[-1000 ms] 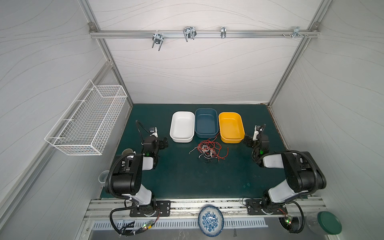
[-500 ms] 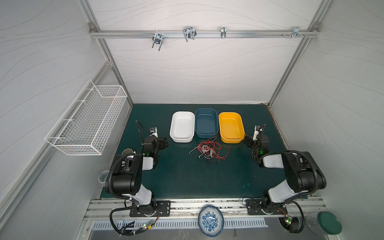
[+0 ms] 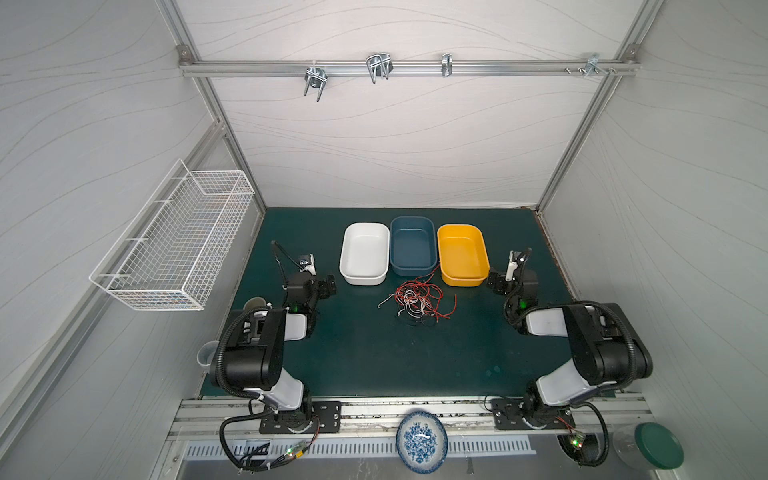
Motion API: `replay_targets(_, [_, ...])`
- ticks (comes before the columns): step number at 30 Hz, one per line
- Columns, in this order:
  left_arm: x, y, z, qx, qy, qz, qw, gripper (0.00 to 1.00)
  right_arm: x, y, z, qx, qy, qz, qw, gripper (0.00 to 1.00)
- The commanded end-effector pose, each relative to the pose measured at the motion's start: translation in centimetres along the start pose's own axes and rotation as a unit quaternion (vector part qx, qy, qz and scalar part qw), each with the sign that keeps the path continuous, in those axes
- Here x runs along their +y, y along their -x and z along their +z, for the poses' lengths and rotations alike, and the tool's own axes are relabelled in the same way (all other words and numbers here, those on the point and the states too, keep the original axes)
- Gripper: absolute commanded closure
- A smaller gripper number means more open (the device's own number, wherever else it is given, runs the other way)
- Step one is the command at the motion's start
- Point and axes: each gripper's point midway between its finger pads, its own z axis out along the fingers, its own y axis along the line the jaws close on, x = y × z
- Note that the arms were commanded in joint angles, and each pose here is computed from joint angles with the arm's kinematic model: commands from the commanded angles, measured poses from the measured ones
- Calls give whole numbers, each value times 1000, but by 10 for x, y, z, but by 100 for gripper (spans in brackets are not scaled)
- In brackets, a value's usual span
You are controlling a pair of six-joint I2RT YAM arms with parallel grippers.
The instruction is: Untangle the cables
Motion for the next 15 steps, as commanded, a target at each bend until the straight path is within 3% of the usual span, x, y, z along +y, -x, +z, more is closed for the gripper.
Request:
replay_targets(1, [2, 23, 3, -30, 7, 2, 1000, 0, 4, 7, -4, -11, 7, -2, 1000, 1])
replay_targets(4, [20, 33, -2, -39, 60, -23, 997, 0, 4, 23, -18, -37, -25, -20, 999, 1])
replay_targets(7, [15, 46, -13, -35, 48, -18, 998, 0, 12, 60, -42, -60, -19, -35, 997, 1])
replay_targets(11, [2, 81, -35, -54, 17, -30, 998, 0, 38, 96, -85, -106, 43, -42, 993, 1])
replay_targets(15, [9, 109, -66, -63, 36, -130, 989, 0, 64, 119, -120, -104, 133, -10, 986, 1])
